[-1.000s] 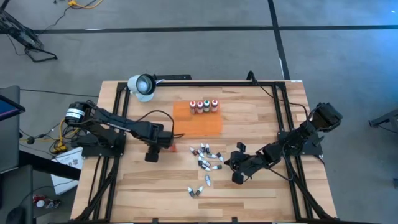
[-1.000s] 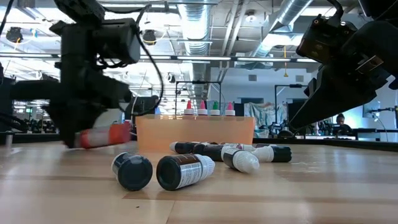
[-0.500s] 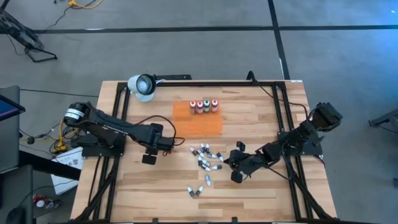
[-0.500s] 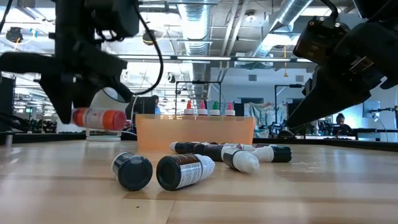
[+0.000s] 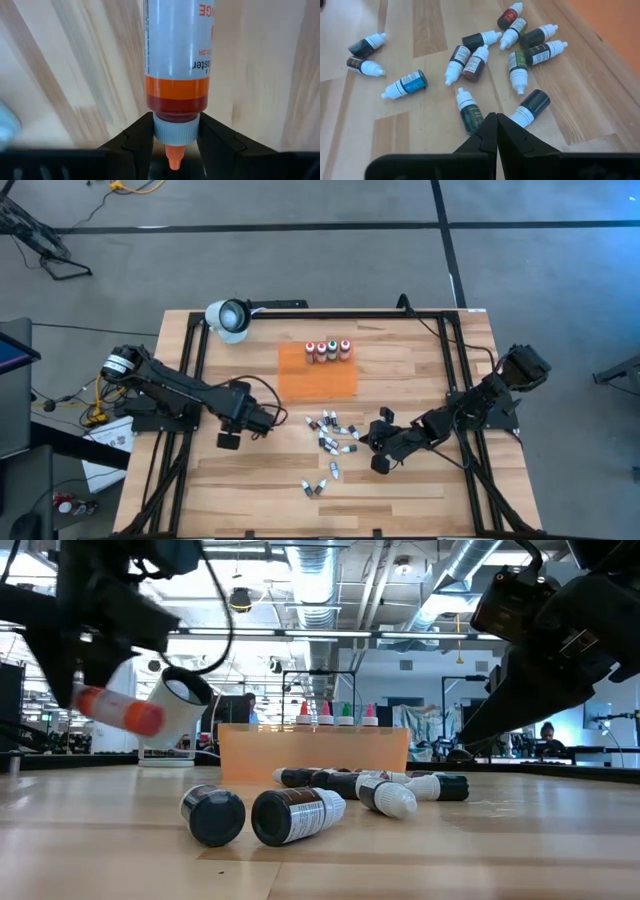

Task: Pick & Place food coloring
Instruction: Put the big orange food coloring bottle into the orange bin

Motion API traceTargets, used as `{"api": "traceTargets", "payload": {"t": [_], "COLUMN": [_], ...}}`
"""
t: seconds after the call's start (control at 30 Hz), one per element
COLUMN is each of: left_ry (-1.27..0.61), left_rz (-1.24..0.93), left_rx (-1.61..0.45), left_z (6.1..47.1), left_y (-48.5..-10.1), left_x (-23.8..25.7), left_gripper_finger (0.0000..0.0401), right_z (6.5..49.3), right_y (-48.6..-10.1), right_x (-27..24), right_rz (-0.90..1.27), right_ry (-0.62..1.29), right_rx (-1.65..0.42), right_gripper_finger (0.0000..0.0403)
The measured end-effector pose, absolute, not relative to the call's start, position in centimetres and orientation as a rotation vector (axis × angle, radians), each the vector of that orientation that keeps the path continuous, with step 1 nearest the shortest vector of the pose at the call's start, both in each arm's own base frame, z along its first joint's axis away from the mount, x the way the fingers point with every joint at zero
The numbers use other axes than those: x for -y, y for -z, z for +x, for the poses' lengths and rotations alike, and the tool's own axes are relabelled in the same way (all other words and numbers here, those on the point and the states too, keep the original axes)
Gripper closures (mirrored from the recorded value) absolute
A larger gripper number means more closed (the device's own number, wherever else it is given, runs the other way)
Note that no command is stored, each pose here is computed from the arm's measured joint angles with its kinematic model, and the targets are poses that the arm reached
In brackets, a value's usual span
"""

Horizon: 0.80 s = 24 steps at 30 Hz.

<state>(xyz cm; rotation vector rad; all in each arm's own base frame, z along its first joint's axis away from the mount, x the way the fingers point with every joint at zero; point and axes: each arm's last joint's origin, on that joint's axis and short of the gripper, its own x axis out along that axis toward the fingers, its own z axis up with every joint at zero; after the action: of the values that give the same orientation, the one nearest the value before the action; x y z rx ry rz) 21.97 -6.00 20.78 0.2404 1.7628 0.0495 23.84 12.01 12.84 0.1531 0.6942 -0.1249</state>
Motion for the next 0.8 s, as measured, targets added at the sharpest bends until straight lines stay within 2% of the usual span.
{"api": "traceTargets", "payload": {"t": [0.2,0.5,0.8], "left_ry": [-0.144,-0.175,-0.060], "left_rz": [0.173,0.148,0.186], "left_rx": [-1.955,-2.021,-2.150], "left_z": [20.3,20.3,21.9], "left_y": [-21.3,-21.0,-17.9], "left_x": [5.7,5.4,5.8], "left_gripper_finger": [0.0278,0.0279,0.0278], "right_z": [24.0,24.2,24.3], "right_y": [-13.0,-13.1,-13.1], "right_x": [-12.1,-11.7,-11.7], "right_rz": [0.165,0.176,0.177], "right_ry": [0.120,0.135,0.134], "right_rx": [-0.674,-0.665,-0.663], "right_gripper_finger": [0.0402,0.0402,0.0402]}}
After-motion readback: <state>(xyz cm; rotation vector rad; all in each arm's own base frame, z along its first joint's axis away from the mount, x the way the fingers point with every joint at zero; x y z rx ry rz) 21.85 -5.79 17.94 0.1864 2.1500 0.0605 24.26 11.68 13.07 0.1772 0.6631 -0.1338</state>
